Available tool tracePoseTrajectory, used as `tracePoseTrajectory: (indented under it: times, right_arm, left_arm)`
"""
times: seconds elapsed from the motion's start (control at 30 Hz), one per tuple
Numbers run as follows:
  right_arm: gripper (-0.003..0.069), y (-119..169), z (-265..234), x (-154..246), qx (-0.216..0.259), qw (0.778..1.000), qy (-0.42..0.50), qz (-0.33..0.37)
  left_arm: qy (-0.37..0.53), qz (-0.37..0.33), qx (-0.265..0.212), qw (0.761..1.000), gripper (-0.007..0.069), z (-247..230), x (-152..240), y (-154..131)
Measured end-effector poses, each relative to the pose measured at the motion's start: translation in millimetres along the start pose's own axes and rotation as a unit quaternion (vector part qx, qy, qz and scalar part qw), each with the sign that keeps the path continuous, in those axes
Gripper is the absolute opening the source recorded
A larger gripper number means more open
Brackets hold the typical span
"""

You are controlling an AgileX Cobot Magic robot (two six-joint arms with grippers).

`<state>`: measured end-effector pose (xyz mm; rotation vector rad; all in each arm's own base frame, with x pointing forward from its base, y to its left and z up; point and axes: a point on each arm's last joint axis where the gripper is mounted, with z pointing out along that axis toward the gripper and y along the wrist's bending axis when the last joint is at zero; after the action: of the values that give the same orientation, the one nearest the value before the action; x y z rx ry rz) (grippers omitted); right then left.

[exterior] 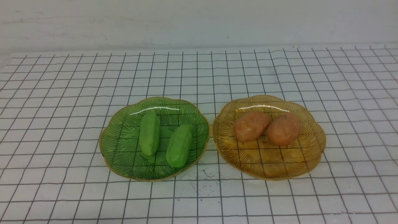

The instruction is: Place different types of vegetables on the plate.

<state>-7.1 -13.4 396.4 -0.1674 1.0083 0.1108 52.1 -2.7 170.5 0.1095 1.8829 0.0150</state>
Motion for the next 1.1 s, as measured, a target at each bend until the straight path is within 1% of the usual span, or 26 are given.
tracePoseTrajectory:
  times: [0.23,0.37,0.4,0.43,0.47,0.5,0.7,0.97,1.1]
  right_arm:
    - [-0.0013,0,0,1,-0.001,1.000,0.001,0.006]
    - [-0.0013,4,1,5,-0.019,0.998,0.008,0.065]
    - [-0.0013,5,1,7,-0.022,0.998,0.010,0.065]
    - [-0.0013,7,1,10,-0.041,0.996,0.013,0.078]
    - [-0.0013,8,1,13,-0.032,0.996,0.019,0.080]
    - [-0.0013,10,1,17,-0.037,0.996,0.025,0.082]
    - [-0.0013,16,2,38,-0.055,0.994,0.045,0.082]
    - [-0.0013,21,1,65,-0.061,0.992,0.081,0.076]
    - [-0.0013,24,-6,93,-0.055,0.991,0.116,0.041]
  left_arm:
    - [0.000,0.000,0.000,1.000,-0.0008,0,0,0]
    - [0.000,0.000,0.000,1.000,-0.0008,0,0,0]
    - [0.000,0.000,0.000,1.000,-0.0008,0,0,0]
    - [0.000,0.000,0.000,1.000,-0.0008,0,0,0]
    - [0.000,0.000,0.000,1.000,-0.0008,0,0,0]
    - [0.000,0.000,0.000,1.000,-0.0008,0,0,0]
    - [0.000,0.000,0.000,1.000,-0.0008,0,0,0]
    - [0.000,0.000,0.000,1.000,-0.0008,0,0,0]
    - [0.000,-0.002,0.000,1.000,-0.0008,0,0,0]
